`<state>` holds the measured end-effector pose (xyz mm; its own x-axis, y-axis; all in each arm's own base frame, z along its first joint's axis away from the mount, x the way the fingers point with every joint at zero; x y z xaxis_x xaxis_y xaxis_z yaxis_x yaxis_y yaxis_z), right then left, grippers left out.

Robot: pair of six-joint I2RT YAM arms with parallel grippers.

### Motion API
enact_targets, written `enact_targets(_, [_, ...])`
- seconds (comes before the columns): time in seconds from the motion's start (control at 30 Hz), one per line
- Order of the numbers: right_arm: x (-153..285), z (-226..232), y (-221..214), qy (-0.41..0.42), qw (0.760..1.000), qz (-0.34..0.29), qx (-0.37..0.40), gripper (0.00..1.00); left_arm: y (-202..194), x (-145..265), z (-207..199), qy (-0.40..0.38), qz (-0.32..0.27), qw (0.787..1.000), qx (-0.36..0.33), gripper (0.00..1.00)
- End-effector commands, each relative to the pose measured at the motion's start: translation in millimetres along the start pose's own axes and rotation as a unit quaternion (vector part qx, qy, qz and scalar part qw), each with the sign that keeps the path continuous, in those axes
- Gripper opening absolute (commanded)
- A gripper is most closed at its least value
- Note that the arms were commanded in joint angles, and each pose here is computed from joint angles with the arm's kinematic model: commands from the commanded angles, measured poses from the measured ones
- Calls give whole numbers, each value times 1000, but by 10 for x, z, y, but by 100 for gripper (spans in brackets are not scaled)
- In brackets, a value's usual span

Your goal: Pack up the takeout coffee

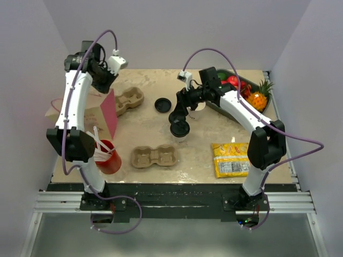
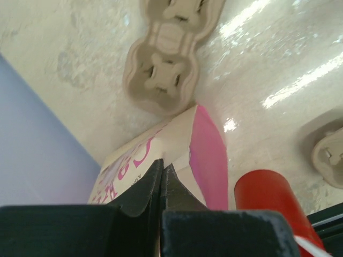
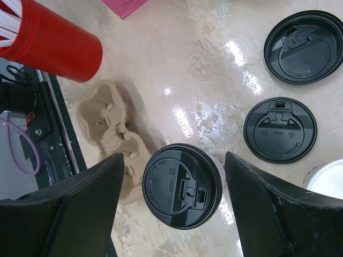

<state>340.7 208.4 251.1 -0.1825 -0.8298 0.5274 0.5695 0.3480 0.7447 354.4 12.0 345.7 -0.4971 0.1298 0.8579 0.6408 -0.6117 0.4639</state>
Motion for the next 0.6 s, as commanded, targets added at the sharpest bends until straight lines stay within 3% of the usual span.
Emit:
enact_targets(0.0, [84, 46, 182, -5, 999, -28, 34, 79, 394, -109, -236, -38, -46, 998, -30, 0])
enact_targets(0.33, [69, 32, 184, -9, 999, -27, 34, 79, 603, -251, -345, -53, -56, 997, -28, 0])
enact_targets(0.57, [76, 23, 228, -14, 999, -28, 39, 79, 777, -127, -407, -100, -126, 987, -16, 0])
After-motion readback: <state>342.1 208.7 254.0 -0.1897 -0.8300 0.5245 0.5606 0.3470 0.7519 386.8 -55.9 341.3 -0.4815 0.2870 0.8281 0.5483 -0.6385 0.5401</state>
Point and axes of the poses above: each gripper's point midway between its finger pads, its own x axis back along the fingers, its own z axis along the line the jaws close on, y = z × x, the point moved 10 cm from there along x, back along the fingers, and after that the axes turned 1 degree about -x, right-handed, at the moved point
